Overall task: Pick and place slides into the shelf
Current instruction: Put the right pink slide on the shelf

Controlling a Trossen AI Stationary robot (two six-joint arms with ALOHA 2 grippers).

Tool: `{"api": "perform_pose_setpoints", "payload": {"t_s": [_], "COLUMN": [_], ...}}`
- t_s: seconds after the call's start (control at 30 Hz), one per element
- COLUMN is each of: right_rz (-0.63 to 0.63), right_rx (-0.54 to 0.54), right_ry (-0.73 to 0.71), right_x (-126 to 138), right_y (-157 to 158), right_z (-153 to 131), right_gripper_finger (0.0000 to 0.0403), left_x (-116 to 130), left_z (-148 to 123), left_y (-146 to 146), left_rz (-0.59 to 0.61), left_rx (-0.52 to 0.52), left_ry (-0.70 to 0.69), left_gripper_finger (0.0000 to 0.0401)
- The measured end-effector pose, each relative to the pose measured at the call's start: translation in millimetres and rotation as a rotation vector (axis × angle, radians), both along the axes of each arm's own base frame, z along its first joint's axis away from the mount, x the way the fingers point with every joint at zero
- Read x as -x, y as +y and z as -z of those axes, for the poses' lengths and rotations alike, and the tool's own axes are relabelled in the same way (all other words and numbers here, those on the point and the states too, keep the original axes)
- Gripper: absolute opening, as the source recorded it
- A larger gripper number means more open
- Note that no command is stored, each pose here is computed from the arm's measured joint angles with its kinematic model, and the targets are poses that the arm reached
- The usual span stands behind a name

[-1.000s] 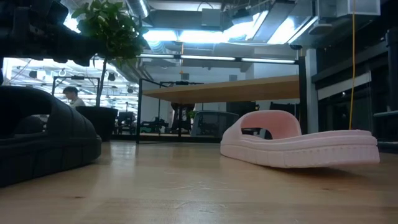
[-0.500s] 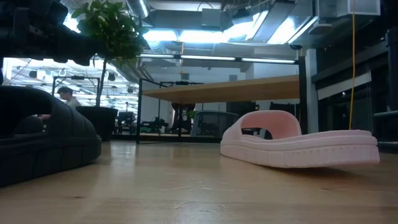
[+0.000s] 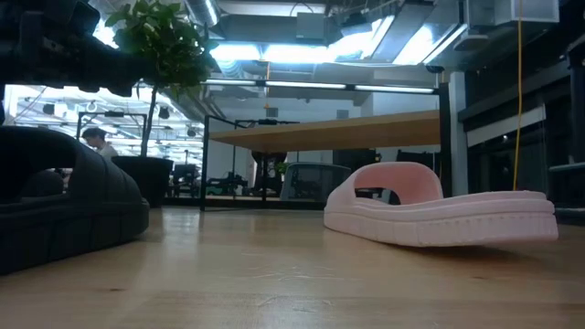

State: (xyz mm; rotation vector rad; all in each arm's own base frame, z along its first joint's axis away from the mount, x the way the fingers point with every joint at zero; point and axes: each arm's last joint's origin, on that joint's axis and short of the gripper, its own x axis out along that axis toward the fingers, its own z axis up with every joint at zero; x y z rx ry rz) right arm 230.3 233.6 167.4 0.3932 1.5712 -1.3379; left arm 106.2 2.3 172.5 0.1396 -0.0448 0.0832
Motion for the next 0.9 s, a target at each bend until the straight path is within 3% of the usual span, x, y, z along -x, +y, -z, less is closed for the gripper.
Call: {"api": "perform_pose_setpoints", "payload": {"t_s": [0.67, 0.9], "right_rz": [-0.011, -0.014], "right_rx": [0.007, 0.002], "right_ry": [-0.038, -0.027], "right_x": [-4.0, -8.0], "right_y": [0.1, -4.6], "right_z": [-2.5, -2.8], "right_gripper_finger": [0.0107, 0.0074], "left_x": [0.0, 0.0], "left_z": [0.0, 0.0], "left_y": [0.0, 0.0], "left_rz": [0.0, 0.0], "left_rx": [-0.001, -0.001], "left_ry": [0.0, 0.0], "left_gripper_finger": [0.0, 0.0]}}
